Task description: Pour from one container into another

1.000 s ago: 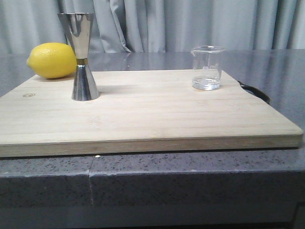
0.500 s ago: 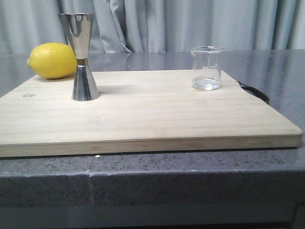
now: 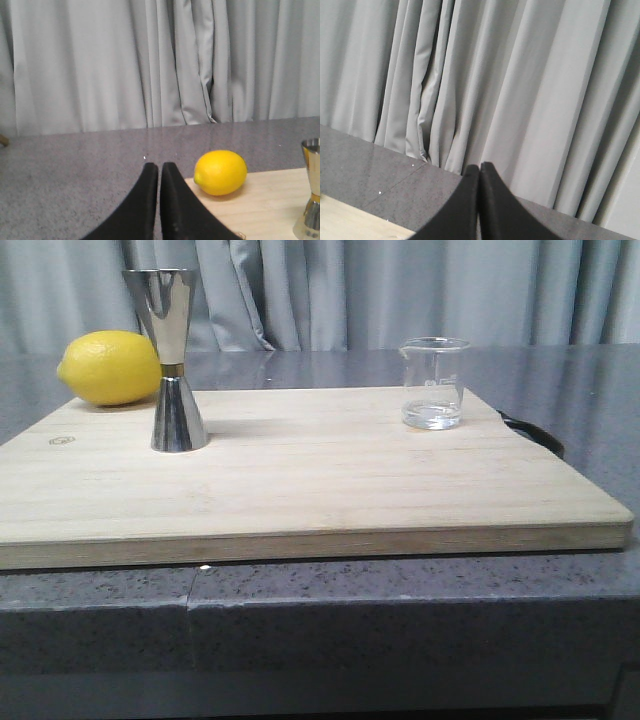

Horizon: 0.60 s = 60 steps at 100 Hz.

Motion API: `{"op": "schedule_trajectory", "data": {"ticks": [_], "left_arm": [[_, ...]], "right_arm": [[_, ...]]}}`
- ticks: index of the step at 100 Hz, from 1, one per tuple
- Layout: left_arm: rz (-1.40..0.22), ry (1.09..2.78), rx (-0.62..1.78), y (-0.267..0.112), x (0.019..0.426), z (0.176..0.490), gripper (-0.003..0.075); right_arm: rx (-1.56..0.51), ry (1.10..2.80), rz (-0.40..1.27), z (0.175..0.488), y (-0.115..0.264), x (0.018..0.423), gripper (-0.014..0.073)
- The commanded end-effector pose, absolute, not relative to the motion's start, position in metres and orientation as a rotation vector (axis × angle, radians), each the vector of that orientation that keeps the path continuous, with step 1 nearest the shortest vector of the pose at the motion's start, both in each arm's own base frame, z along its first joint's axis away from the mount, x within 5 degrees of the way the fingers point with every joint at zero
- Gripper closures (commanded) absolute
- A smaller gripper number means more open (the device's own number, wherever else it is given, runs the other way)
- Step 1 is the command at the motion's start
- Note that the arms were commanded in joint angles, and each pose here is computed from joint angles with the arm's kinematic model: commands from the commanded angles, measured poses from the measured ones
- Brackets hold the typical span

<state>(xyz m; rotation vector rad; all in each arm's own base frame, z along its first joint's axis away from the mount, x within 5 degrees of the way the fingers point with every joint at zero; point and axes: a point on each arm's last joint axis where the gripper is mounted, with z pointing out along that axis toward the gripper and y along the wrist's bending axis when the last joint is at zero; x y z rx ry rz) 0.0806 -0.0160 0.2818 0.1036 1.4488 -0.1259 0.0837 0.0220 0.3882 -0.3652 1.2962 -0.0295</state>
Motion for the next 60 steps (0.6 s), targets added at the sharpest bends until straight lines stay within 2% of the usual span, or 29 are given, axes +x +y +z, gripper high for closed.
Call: {"op": "schedule_trajectory", "data": {"ticks": [1, 15, 29, 60], "left_arm": [[-0.212, 1.445, 0.052, -0.017, 0.08, 0.277, 0.074], [-0.272, 1.499, 0.076, -0.022, 0.081, 0.258, 0.074], [-0.323, 1.514, 0.117, -0.026, 0.08, 0.253, 0.074], [-0.258, 1.568, 0.055, -0.019, 0.081, 0.245, 0.074]], "right_arm": [[-0.352, 1.235, -0.058, 0.385, 0.019, 0.077, 0.0652], [-0.35, 1.275, -0.074, 0.353, 0.017, 0.074, 0.0651], [-0.297, 1.267, -0.078, 0.327, 0.013, 0.069, 0.0652], [-0.229, 1.343, -0.076, 0.289, 0.008, 0.071, 0.0652]]}}
